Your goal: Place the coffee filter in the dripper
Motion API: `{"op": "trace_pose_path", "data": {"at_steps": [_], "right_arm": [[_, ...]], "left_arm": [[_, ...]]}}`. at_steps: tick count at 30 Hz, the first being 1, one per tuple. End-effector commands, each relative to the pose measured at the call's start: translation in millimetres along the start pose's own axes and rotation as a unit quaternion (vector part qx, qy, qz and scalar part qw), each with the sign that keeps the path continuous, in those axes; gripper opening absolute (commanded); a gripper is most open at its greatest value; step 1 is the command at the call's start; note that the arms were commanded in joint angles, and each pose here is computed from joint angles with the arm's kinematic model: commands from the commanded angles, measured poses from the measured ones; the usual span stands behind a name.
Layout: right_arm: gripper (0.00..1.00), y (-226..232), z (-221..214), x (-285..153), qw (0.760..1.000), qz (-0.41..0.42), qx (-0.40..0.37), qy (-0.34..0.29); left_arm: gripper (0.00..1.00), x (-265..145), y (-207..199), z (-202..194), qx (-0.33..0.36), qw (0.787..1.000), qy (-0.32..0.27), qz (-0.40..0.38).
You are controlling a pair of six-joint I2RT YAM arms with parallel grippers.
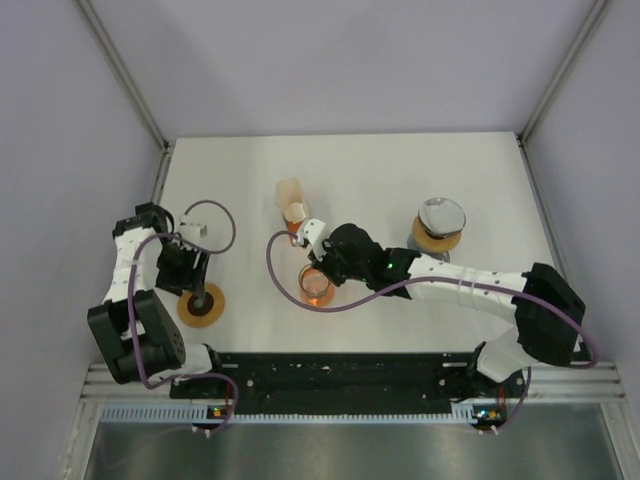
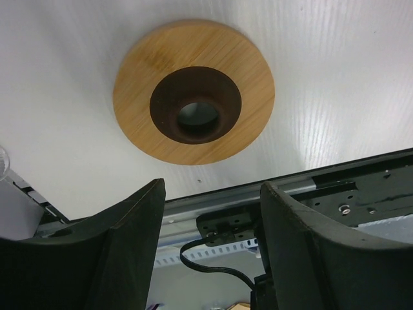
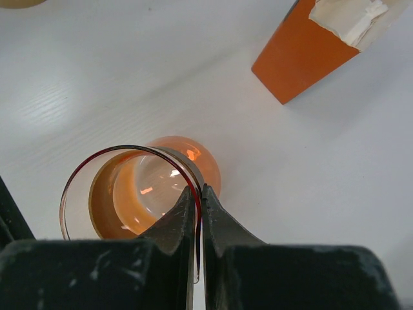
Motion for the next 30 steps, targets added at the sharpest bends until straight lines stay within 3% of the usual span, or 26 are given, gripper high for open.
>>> {"op": "trace_pose_path", "data": {"at_steps": [1,8,14,17,22,30], "right_arm": [[0.00,-3,21,9,0.998,-0.026,0.010,-0.048],[0.04,-3,9,20,0.999,-0.031,0.014,-0.028],[0.16,-3,4,23,0.999,-0.028,0.011,-0.017],[0.27,-2,7,20,1.000,-0.022,0.008,-0.019],[0.35,-1,16,13,0.999,-0.018,0.006,-0.028],[0.39,0,35,-4,0.998,-0.007,0.007,-0.059]], "left_arm": [[0.65,13,9,-6,0.032,0.999,-0.007,0.027],[0.67,26,14,-12,0.061,0.997,-0.021,0.050],[0.58,38,19,-5,0.045,0.997,-0.033,0.060],[0.58,46,9,-6,0.061,0.997,-0.040,0.033],[0.58,58,11,-15,0.072,0.997,-0.016,0.033],[0.54,67,18,-9,0.073,0.996,-0.030,0.049]]}}
Point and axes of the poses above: each gripper's point midway between its finger pads, its own x axis out along the fingers, its own y axis along the line the jaws close on, z = x × y, the point moved 4 cm from there along -x, back along the fingers, and after that the axes turned 3 degrees about x, right-handed, at the moved point
